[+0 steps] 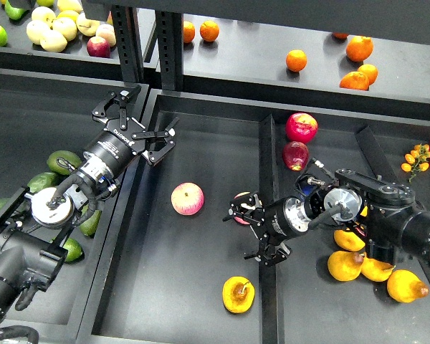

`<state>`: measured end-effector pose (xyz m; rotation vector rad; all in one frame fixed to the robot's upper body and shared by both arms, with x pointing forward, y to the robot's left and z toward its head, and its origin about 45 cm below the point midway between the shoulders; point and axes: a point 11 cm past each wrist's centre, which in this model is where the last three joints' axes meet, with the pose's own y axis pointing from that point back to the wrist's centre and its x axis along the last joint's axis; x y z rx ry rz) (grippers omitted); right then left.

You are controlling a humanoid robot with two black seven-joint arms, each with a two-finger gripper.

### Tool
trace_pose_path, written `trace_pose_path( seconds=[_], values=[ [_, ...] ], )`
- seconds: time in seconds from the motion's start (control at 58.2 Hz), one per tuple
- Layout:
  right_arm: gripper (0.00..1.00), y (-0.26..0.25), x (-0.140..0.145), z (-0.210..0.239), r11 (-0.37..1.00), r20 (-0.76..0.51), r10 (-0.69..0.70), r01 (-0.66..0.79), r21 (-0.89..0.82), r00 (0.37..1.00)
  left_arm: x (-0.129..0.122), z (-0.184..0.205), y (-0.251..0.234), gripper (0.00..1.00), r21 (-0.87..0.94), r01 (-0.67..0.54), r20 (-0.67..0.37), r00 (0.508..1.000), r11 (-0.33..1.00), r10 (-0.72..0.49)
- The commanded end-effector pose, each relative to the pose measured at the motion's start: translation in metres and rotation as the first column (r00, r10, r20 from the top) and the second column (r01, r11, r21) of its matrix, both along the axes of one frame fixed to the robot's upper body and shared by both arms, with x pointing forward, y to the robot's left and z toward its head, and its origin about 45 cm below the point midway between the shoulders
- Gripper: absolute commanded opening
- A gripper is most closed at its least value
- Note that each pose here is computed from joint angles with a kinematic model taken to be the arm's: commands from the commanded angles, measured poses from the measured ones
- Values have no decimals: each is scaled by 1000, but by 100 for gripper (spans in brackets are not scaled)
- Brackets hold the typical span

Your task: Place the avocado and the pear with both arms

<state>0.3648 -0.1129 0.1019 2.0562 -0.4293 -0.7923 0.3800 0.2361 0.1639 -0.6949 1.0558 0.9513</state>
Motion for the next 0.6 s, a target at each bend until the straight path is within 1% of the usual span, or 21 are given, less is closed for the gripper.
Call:
trace_pose_path(
  seconds=[0.0,0.052,0.378,0.584],
  values=[
    [98,-3,-1,-1,1000,-10,-1,0,-16,1000,0,-1,0,99,3,1,-4,1000,1000,-1],
    [98,-9,0,-4,999,-6,1,-2,-43,1000,1,-1,0,99,3,1,-3,1000,1000,-1],
    [98,-17,4,-5,997,13,6,-5,-80,1000,0,-4,1,99,7,-1,-13,1000,1000,1],
    [99,-24,24,11,991,82,29,-18,-129,996,1,-4,2,99,6,-7,-13,1000,1000,8]
  ],
)
